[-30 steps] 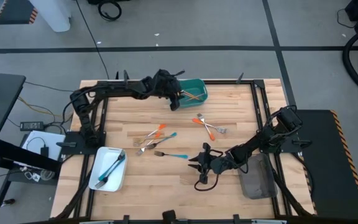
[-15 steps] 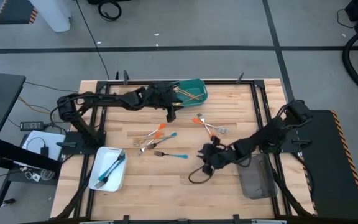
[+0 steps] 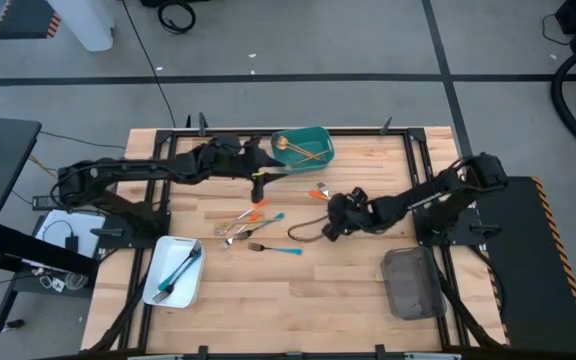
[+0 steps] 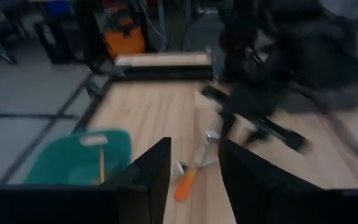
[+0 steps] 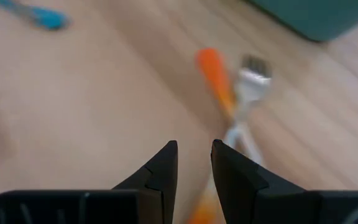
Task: Sort silverware by color (type)
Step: Put the orange fork into the black bin
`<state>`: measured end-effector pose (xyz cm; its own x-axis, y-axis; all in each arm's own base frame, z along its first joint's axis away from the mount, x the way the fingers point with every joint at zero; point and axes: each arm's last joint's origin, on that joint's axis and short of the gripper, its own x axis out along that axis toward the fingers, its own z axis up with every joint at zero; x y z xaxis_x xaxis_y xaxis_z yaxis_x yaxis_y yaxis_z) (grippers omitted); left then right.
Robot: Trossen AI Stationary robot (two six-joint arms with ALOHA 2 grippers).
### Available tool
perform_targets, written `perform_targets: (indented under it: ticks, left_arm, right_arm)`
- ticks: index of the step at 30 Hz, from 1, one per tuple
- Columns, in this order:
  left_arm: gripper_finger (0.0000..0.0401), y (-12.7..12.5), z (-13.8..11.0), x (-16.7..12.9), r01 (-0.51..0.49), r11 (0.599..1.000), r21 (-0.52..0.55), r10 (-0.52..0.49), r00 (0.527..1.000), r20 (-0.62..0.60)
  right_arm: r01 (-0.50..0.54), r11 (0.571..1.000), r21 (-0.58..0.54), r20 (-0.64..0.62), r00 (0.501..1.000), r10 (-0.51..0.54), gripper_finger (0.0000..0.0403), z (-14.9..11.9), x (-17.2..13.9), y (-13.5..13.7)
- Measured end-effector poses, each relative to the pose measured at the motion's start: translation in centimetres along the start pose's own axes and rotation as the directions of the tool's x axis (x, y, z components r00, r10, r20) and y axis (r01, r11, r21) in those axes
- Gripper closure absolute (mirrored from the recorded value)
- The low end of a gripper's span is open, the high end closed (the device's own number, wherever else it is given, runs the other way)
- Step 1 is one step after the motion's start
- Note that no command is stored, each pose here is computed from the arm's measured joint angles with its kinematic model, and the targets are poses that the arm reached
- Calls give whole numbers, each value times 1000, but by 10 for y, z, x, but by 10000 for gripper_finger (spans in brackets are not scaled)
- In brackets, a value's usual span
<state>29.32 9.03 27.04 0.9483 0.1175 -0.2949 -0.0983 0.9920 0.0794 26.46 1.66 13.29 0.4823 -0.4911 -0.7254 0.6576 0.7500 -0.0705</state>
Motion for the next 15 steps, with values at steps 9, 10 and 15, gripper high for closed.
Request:
perform_targets:
  ticks: [9, 10, 15]
  left_arm:
    - [259, -8, -18, -36, 92, 994, 59, -87, 993, -80]
    - [259, -8, -17, -38, 99, 993, 69, -94, 993, -76]
    - [259, -4, -18, -50, 95, 993, 64, -90, 992, -85]
  right_arm:
    - [13, 999, 48, -42, 999, -11, 298, 7, 9, -12]
    - [10, 999, 44, -43, 999, -8, 298, 5, 7, -10]
    - [30, 996, 82, -41, 999, -27, 298, 1, 4, -7]
